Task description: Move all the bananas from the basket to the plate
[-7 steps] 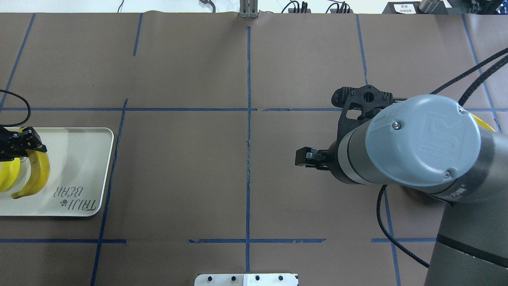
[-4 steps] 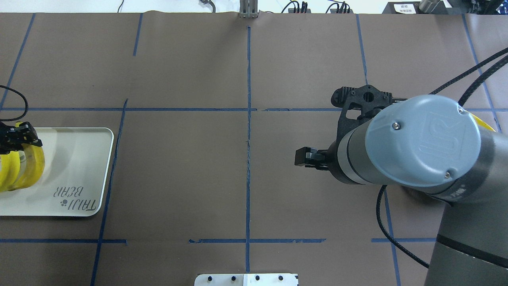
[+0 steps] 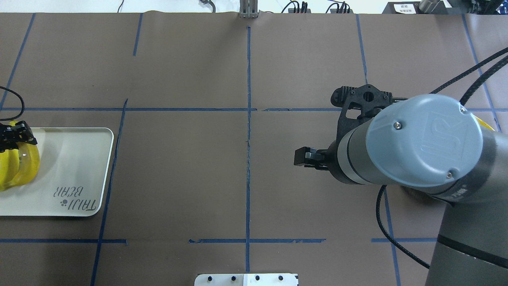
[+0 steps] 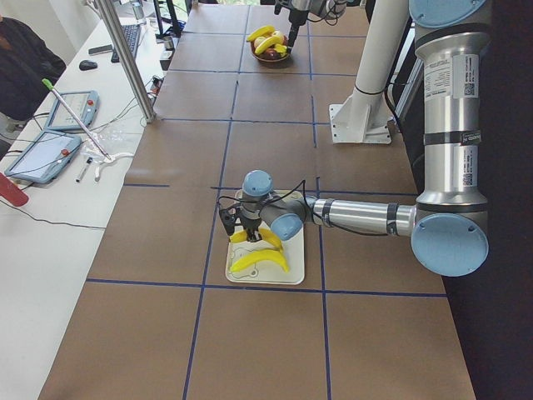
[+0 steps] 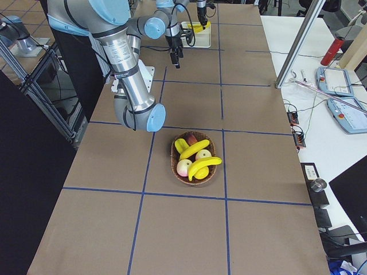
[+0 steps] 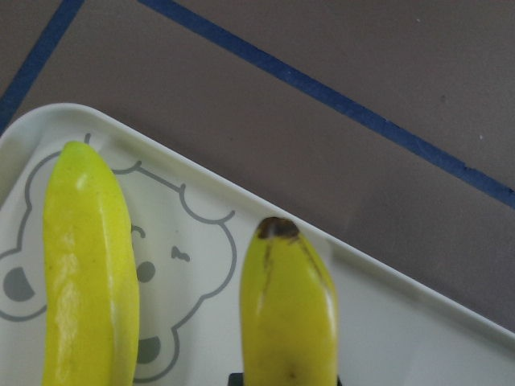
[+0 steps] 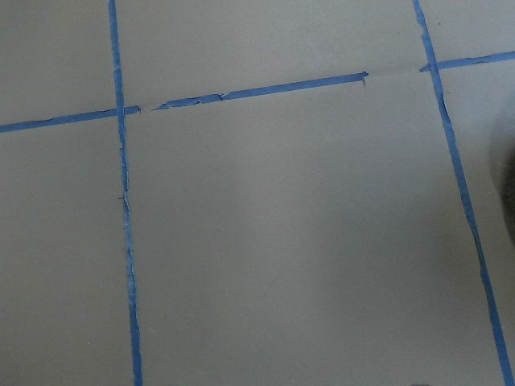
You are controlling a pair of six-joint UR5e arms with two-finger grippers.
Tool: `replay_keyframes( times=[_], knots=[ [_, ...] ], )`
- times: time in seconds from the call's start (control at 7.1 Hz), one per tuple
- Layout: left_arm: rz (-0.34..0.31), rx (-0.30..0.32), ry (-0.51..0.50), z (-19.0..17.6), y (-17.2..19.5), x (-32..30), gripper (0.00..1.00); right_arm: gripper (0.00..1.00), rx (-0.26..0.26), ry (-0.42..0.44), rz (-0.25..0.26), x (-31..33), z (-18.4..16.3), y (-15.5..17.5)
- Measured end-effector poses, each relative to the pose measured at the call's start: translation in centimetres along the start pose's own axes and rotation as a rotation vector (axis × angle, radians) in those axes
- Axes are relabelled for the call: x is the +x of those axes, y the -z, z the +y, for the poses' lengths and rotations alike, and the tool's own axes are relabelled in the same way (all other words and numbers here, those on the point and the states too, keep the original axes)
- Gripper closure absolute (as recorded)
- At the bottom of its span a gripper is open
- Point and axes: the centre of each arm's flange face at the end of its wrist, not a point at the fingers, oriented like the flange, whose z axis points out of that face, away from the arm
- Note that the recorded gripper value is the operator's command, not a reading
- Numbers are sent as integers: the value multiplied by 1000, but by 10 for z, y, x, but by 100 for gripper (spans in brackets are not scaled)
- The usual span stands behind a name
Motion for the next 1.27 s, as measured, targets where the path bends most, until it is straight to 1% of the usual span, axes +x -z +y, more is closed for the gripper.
replay_keyframes(
  times=[0.28, 0.42, 0.56, 0.7, 0.85, 0.99, 1.27],
  knots=[
    [3, 13, -5, 1, 4, -1, 0, 0, -3, 3, -7, 0, 1, 2],
    [18, 11, -15, 4, 11, 6, 0, 0, -6, 9, -11, 1, 0, 4],
    [53, -10, -26, 9, 26, 20, 0, 0, -3, 27, -11, 3, -3, 5],
    [108, -48, -34, 13, 53, 40, 0, 0, 7, 61, -3, 10, -10, 6],
    [155, -66, -40, 12, 79, 63, 0, 0, 15, 99, 13, 25, -16, 5],
    [184, -72, -50, 13, 99, 92, 0, 0, 17, 137, 33, 46, -21, 5],
    [193, -92, -69, 22, 130, 179, 0, 0, -4, 246, 76, 87, -48, 5]
  ],
)
